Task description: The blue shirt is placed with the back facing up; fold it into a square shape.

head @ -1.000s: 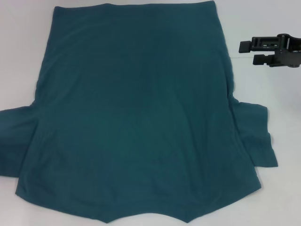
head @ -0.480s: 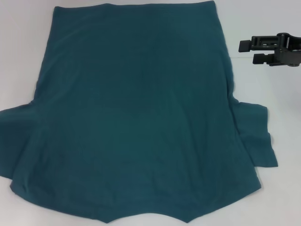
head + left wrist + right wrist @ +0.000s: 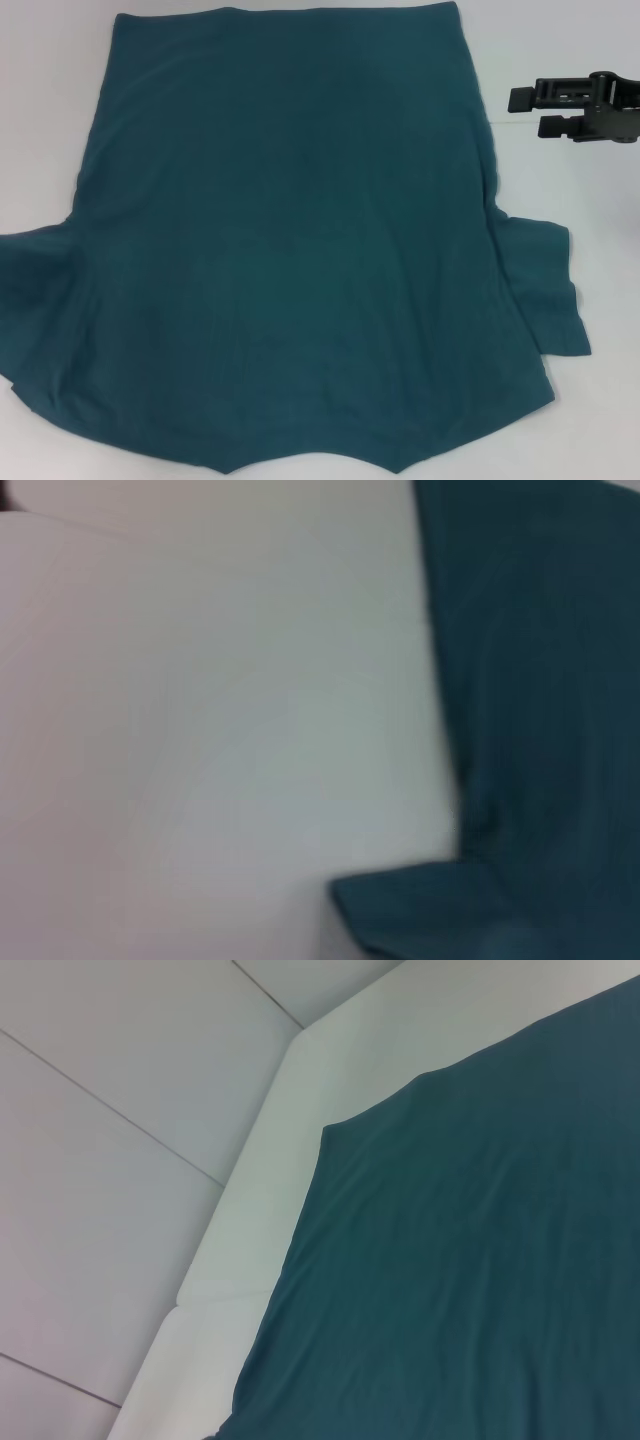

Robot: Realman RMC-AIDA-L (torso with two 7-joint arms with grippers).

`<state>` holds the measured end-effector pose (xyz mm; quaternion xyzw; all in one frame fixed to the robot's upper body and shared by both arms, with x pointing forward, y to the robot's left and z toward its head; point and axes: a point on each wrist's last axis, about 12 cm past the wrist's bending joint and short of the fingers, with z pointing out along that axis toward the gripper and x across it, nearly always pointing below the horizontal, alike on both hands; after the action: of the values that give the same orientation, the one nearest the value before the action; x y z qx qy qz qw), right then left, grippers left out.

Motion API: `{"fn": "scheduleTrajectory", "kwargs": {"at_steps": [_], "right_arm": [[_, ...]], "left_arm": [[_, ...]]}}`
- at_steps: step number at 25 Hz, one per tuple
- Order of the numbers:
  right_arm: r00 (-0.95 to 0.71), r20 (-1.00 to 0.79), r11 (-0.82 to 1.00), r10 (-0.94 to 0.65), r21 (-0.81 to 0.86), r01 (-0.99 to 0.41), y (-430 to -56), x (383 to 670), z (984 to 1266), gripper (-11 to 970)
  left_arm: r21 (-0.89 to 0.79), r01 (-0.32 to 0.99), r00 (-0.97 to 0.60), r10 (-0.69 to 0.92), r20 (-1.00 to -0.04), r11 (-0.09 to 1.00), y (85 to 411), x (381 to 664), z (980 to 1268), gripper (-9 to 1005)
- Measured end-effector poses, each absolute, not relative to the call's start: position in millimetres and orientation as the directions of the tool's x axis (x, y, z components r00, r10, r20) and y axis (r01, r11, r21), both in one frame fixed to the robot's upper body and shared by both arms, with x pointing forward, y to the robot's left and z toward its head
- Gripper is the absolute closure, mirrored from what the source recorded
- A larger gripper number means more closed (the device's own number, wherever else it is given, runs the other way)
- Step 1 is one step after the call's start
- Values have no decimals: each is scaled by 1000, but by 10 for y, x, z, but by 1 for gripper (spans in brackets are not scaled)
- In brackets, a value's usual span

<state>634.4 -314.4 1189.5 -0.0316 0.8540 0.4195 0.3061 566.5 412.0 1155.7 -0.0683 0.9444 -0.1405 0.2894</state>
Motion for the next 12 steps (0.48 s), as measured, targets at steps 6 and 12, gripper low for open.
{"fn": "scheduleTrajectory", "kwargs": {"at_steps": [6, 12], "right_arm": [[-813, -549, 647, 195, 695, -314, -3130, 6347, 11896, 154], [-814, -549, 646, 192, 695, -316, -3116, 6350, 11896, 156]], "left_arm": [[-366, -14, -886, -181, -428, 931, 3802, 5763, 11731, 994], [-426, 7, -922, -160, -353, 905, 3498, 5893, 11770, 994]]}}
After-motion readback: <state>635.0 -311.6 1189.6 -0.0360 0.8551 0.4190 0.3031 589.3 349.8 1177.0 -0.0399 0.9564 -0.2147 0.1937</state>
